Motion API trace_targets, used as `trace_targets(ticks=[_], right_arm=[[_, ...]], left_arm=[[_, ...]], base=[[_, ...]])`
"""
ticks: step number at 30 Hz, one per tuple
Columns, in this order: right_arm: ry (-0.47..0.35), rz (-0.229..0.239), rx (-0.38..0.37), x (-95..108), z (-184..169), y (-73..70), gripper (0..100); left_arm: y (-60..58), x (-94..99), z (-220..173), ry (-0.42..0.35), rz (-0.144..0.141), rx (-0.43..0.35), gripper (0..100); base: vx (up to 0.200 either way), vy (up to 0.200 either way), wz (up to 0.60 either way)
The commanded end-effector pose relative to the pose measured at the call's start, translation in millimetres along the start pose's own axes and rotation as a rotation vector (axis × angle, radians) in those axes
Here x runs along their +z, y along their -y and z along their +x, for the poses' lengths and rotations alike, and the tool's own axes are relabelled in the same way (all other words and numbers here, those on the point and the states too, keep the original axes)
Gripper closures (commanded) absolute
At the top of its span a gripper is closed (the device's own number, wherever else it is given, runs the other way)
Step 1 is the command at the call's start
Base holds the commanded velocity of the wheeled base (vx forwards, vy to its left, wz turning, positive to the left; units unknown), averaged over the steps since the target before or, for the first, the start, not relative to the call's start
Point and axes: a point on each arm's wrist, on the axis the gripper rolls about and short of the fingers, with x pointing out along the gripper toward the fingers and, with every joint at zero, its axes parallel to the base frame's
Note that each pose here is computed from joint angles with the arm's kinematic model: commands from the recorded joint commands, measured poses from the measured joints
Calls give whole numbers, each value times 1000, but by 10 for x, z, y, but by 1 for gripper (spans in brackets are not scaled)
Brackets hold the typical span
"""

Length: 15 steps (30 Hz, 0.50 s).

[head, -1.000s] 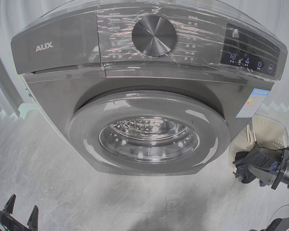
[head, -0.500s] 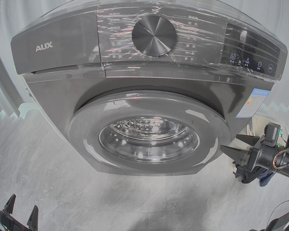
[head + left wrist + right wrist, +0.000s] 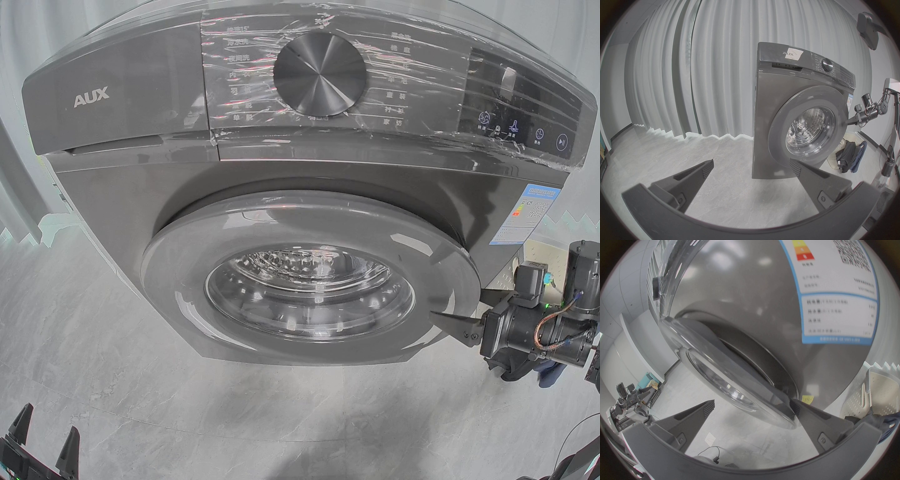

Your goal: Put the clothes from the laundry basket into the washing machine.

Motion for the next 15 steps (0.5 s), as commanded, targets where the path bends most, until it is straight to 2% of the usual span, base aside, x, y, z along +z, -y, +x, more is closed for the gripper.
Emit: trace_targets(ticks=[1,6,15], right_arm=[[-24,-5,24,-100,-86,-45,0],[-34,-10,39,-204,-249,-88,0],[-17,-8,28,-167,-235,-70,0]], left_arm=[[-2,-48,0,-1,0,1,0],[-2,-48,0,-1,0,1,0],[-1,-47,0,0,6,-3,0]], base=[[0,0,0],[0,0,0],[0,0,0]])
